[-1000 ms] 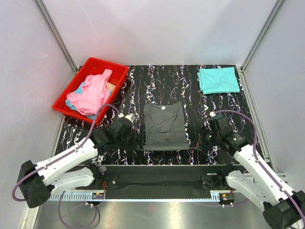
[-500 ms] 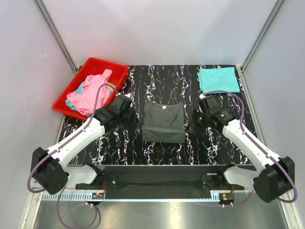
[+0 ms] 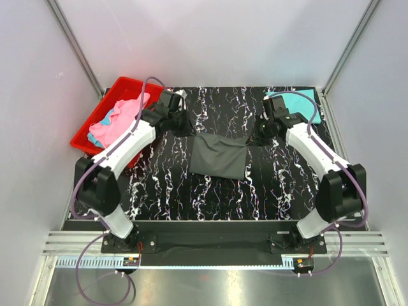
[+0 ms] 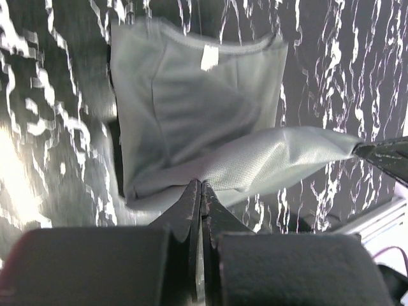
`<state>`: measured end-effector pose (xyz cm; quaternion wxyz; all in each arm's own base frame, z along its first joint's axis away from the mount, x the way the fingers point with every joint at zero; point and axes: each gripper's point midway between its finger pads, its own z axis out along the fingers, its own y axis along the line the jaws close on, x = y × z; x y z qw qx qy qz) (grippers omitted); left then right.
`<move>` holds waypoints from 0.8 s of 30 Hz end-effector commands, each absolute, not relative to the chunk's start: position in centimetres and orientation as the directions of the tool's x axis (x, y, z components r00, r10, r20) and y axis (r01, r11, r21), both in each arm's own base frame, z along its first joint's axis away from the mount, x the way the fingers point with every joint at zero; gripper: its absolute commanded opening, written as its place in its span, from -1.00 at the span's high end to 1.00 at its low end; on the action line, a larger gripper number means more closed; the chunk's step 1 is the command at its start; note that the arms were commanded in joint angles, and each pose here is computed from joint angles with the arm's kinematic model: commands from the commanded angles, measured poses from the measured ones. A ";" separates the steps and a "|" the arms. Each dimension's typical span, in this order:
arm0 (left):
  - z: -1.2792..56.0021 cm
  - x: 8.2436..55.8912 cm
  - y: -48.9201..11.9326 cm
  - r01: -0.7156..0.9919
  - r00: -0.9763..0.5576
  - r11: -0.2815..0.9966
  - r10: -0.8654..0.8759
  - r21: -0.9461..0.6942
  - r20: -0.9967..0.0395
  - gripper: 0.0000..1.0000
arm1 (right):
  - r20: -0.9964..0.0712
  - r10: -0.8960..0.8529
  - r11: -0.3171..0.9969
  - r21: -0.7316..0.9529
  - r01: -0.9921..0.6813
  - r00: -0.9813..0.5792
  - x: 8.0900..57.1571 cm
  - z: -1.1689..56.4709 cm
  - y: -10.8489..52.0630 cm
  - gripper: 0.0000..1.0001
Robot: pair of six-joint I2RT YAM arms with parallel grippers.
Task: Fold and stack the t-shirts
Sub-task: Fold the tshirt
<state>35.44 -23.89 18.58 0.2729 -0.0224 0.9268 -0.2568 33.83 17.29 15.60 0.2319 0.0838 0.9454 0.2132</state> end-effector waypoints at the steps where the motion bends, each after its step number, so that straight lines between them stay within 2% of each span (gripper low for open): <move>1: 21.4 39.5 -24.8 0.195 -0.792 0.831 -0.180 -0.521 -0.584 1.00 | -0.458 0.244 0.895 0.445 0.017 -0.855 37.2 16.5 17.5 1.00; 10: 16.4 46.4 -25.2 0.164 -0.819 0.839 -0.177 -0.518 -0.546 1.00 | -0.420 0.274 0.893 0.444 0.067 -0.865 42.2 12.6 16.9 0.90; 14: 13.5 48.6 -26.2 0.193 -0.835 0.786 -0.182 -0.587 -0.519 0.92 | -0.409 0.292 0.905 0.411 0.111 -0.865 44.3 10.2 15.9 0.86; 17: 12.7 50.8 -26.7 0.228 -0.807 0.757 -0.205 -0.612 -0.554 0.75 | -0.382 0.323 0.898 0.413 0.153 -0.866 45.5 8.5 15.3 0.83; 19: 13.5 52.4 -27.2 0.281 -0.781 0.733 -0.201 -0.619 -0.592 0.57 | -0.367 0.354 0.893 0.407 0.193 -0.860 46.2 7.0 14.7 0.64; 20: 12.6 52.5 -27.7 0.294 -0.794 0.716 -0.187 -0.634 -0.579 0.42 | -0.365 0.354 0.891 0.410 0.193 -0.861 46.4 6.7 14.7 0.52; 22: 12.7 53.4 -28.2 0.324 -0.779 0.696 -0.188 -0.641 -0.598 0.08 | -0.364 0.366 0.883 0.425 0.197 -0.856 47.2 5.7 14.7 0.52; 24: 13.0 53.6 -28.2 0.334 -0.775 0.694 -0.183 -0.638 -0.605 0.04 | -0.360 0.365 0.878 0.441 0.188 -0.858 47.5 5.8 14.9 0.33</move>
